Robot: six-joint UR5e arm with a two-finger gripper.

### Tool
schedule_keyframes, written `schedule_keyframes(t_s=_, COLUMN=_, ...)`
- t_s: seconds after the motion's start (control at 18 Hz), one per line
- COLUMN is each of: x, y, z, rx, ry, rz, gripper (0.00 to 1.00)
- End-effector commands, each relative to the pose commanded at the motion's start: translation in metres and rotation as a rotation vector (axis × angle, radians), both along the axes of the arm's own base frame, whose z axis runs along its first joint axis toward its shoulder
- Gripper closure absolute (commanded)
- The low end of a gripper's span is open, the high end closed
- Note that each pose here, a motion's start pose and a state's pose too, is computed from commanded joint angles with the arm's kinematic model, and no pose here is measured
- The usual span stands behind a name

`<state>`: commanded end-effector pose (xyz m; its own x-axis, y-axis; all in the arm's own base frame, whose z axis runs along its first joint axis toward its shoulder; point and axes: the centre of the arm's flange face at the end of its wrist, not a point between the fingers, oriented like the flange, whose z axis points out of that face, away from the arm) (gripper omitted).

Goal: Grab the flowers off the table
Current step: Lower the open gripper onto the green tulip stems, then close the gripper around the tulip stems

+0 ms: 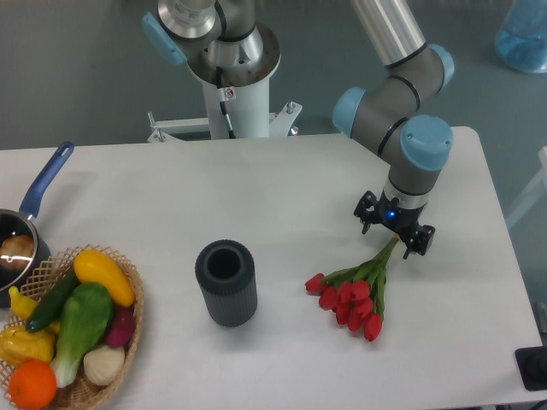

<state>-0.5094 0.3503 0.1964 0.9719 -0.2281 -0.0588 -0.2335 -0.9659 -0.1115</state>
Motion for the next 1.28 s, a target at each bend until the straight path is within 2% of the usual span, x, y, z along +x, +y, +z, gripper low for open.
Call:
schedule_keyframes(t_s=0.11, x=0.000, y=0.000, z=0.000, rx=0.000, ry=0.000, rz=0.002, gripper=0.09)
schedule_keyframes(t_s=0.33, x=0.000, y=0.000, z=0.000, rx=0.002, ry=0.000, rz=0.003, gripper=0.33)
schedule_keyframes(t_s=0.39, x=0.000, y=0.000, z=0.001, rx=0.002, ry=0.000, rz=0.003, gripper=0.34)
schedule_keyframes(t_s=0.5, x=0.000, y=0.000, z=0.002, rx=0.003, ry=0.002, rz=0.004, gripper=0.43)
schedule_keyframes(t_s=0.72, x=-0.001, y=0.000, z=0.002, rx=0.002, ry=0.003, rz=0.009, gripper=0.70)
schedule_keyframes(t_s=1.0, x=-0.003, y=0.000, z=0.006, rx=0.005, ry=0.010, rz=0.014, gripper=0.76)
schedule_keyframes(t_s=1.11, x=-0.006, y=0.001, z=0.010, rx=0.008, ry=0.018, rz=0.014, gripper=0.82)
schedule_keyframes(t_s=1.28, x=-0.009, y=0.000, z=0.014, rx=0.010, ry=0.024, rz=0.017, gripper=0.83)
